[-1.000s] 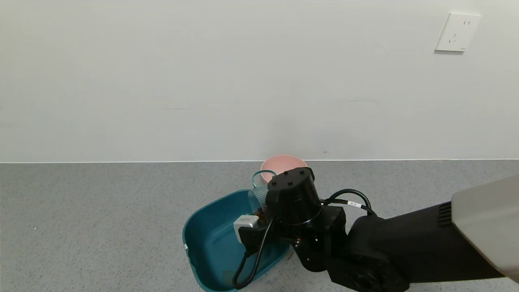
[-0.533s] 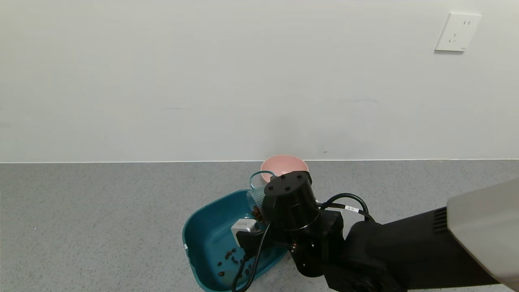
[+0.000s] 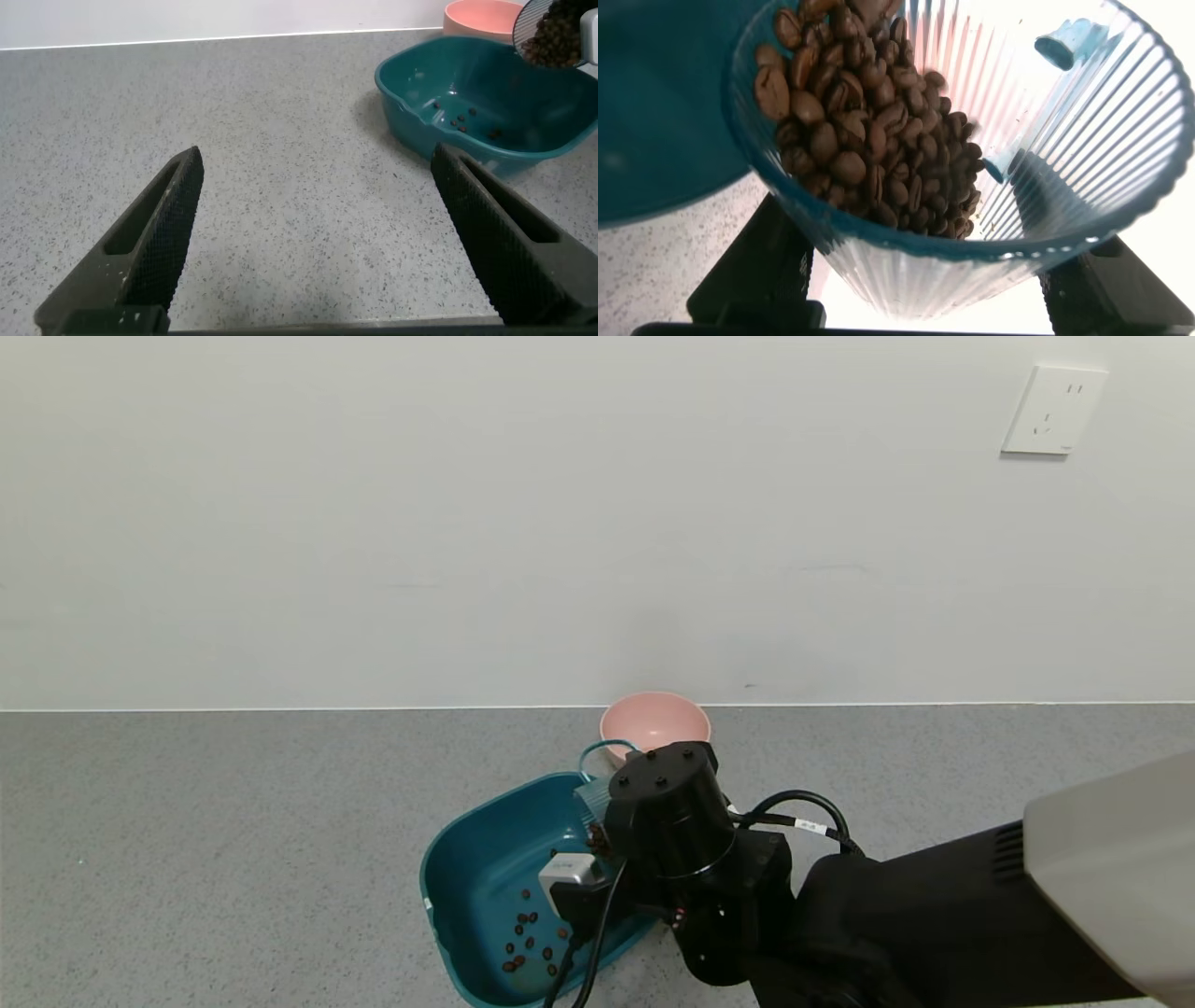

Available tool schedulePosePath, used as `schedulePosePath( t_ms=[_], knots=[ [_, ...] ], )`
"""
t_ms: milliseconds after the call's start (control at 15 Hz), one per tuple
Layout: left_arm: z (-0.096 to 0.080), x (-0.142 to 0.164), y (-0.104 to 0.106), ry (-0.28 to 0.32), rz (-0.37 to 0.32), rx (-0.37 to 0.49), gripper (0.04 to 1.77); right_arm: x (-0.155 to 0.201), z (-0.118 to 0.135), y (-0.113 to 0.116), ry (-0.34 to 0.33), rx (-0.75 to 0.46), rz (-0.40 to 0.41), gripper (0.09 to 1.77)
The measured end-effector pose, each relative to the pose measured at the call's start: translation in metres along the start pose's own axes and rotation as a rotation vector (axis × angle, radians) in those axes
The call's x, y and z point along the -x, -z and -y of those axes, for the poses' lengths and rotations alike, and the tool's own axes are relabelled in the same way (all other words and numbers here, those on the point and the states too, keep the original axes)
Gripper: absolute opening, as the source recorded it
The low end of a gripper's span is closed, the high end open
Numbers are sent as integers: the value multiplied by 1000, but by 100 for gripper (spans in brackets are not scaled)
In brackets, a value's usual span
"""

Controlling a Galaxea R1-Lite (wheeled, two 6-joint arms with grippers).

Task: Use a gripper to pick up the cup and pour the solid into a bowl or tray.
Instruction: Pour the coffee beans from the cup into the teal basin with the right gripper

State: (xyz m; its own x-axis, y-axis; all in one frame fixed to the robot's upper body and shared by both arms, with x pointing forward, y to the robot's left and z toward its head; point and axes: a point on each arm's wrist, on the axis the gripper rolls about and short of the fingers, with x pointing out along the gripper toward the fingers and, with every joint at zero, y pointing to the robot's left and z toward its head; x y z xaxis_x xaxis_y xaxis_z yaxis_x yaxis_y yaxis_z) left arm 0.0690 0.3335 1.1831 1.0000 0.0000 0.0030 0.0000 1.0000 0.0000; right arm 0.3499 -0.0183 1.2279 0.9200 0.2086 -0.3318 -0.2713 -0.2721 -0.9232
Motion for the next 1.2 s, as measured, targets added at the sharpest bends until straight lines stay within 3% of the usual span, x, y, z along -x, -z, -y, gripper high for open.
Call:
schedulePosePath(
  t_ms=[1200],
  knots=[
    [0, 0, 0, 0, 0, 0, 175, 1, -4, 0, -10, 53, -29, 135]
  ],
)
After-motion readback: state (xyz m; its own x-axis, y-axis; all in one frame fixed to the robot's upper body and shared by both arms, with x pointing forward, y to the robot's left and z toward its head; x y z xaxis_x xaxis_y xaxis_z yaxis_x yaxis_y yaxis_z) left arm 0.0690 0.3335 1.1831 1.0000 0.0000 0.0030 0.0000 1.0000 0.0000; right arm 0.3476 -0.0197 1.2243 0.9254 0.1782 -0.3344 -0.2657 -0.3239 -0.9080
